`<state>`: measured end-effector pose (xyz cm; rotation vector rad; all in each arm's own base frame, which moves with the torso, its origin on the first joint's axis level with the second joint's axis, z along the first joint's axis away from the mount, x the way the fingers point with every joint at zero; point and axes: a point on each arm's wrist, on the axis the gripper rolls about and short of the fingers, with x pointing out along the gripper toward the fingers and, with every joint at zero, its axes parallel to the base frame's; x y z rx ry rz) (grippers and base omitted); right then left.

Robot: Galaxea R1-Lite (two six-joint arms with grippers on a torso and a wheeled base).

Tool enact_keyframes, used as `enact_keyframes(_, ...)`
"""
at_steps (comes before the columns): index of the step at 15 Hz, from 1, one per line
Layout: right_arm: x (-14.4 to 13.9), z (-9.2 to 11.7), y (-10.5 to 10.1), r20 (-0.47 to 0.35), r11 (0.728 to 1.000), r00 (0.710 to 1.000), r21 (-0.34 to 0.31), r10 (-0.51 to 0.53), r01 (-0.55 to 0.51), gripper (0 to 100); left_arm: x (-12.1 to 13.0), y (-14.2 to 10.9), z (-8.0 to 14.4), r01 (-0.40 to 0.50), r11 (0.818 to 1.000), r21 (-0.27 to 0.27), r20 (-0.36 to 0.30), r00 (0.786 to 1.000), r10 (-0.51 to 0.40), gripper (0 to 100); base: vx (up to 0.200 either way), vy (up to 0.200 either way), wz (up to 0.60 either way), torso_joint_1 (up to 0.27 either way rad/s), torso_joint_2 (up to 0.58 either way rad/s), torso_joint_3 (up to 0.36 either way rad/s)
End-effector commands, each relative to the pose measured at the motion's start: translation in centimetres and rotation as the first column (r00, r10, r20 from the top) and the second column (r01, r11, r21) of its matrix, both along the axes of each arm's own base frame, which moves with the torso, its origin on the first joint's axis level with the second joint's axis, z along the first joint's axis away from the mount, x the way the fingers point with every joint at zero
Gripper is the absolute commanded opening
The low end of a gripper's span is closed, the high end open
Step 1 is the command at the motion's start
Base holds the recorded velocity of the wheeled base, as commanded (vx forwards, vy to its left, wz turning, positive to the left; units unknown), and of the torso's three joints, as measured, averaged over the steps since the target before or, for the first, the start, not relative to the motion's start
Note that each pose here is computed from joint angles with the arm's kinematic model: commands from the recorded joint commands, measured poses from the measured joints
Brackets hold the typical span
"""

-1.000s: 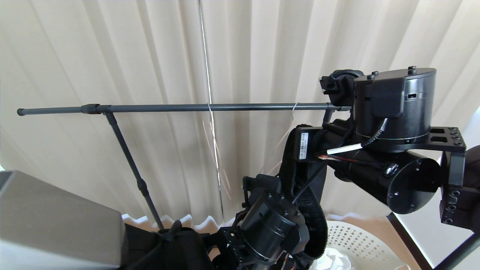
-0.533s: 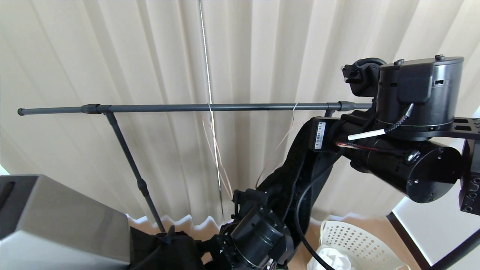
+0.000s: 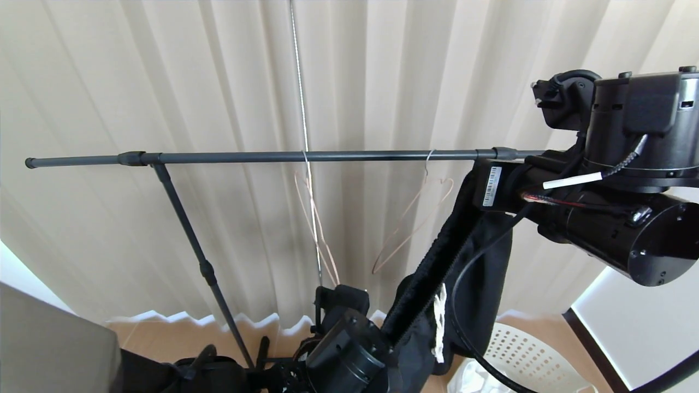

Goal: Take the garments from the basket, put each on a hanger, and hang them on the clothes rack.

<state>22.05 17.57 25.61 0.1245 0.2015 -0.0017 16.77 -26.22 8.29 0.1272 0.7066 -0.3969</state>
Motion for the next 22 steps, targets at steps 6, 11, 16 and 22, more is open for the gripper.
enact_keyframes(6,-2.8,-1.8,-2.1,-0.070,0.968,0.980,-0.157,0.186,-0.195,0,4.0,4.0,8.3,-0.122,0.977,-0.176,0.171,0.973,0.153,0,0.000,0.000,0.00,0.000,0.00,0.000)
enact_keyframes(11,-3.0,-1.8,-3.0,-0.158,0.859,0.895,-0.254,0.417,-0.445,0,4.6,5.8,13.0,-0.172,0.972,-0.164,0.170,0.965,0.199,0,0.000,0.000,0.00,0.000,0.00,0.000)
enact_keyframes(16,-2.0,-0.8,-4.2,-0.166,0.882,0.943,-0.338,0.287,-0.328,0,3.9,8.4,14.2,-0.225,0.967,-0.117,0.141,0.960,0.241,0,0.000,0.000,0.00,0.000,0.00,0.000)
enact_keyframes(22,-0.1,-1.4,-8.1,-0.184,0.926,0.976,-0.336,0.118,-0.175,0,2.5,11.6,13.7,-0.276,0.958,-0.076,0.112,0.953,0.283,0,0.000,0.000,0.00,0.000,0.00,0.000)
